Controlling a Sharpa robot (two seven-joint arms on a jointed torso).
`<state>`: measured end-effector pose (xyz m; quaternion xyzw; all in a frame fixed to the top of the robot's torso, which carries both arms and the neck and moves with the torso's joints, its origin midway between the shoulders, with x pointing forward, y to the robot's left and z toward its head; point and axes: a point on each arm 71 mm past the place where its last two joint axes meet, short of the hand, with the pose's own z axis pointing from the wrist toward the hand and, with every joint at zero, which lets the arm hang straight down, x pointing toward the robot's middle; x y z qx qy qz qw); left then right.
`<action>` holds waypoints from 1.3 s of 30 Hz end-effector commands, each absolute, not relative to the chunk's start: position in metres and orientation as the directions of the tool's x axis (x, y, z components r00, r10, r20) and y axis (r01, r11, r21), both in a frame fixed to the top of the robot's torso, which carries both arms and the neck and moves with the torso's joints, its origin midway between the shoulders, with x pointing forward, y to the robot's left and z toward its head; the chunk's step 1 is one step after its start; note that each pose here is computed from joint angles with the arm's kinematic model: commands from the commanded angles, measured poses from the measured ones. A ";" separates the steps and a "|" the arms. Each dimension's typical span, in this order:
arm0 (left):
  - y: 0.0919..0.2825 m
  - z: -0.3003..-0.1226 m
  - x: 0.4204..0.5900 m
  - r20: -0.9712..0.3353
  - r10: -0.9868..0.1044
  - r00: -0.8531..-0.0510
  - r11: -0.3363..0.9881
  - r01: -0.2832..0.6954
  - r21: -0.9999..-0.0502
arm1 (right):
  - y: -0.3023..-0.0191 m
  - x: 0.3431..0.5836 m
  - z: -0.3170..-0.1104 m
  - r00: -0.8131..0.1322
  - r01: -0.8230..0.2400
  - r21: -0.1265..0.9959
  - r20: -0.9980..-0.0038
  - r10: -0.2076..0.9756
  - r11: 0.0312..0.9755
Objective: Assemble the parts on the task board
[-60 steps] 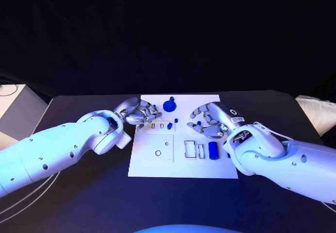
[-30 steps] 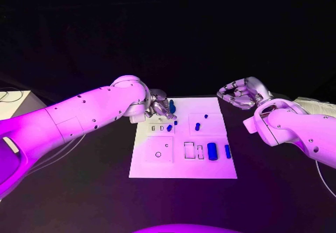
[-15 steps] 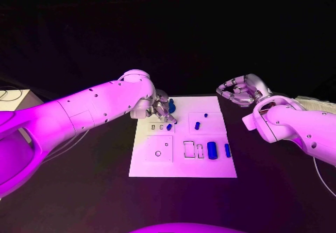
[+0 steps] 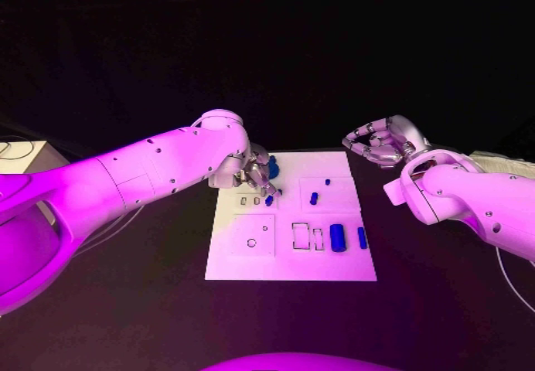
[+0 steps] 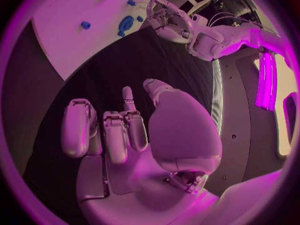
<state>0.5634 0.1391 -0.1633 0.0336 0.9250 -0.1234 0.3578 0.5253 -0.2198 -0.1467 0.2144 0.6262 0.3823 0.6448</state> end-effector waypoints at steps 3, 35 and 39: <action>0.136 -0.168 0.563 -0.651 -0.004 -0.759 0.968 0.159 -0.192 | -0.218 0.526 -0.146 -0.087 -0.231 0.753 -0.646 0.758 0.615; 0.134 -0.175 0.562 -0.608 0.015 -0.794 0.966 0.168 -0.195 | -0.215 0.527 -0.146 -0.094 -0.232 0.752 -0.648 0.756 0.616; 0.133 -0.175 0.562 -0.610 0.012 -0.792 0.966 0.166 -0.197 | -0.215 0.527 -0.146 -0.096 -0.232 0.753 -0.648 0.755 0.616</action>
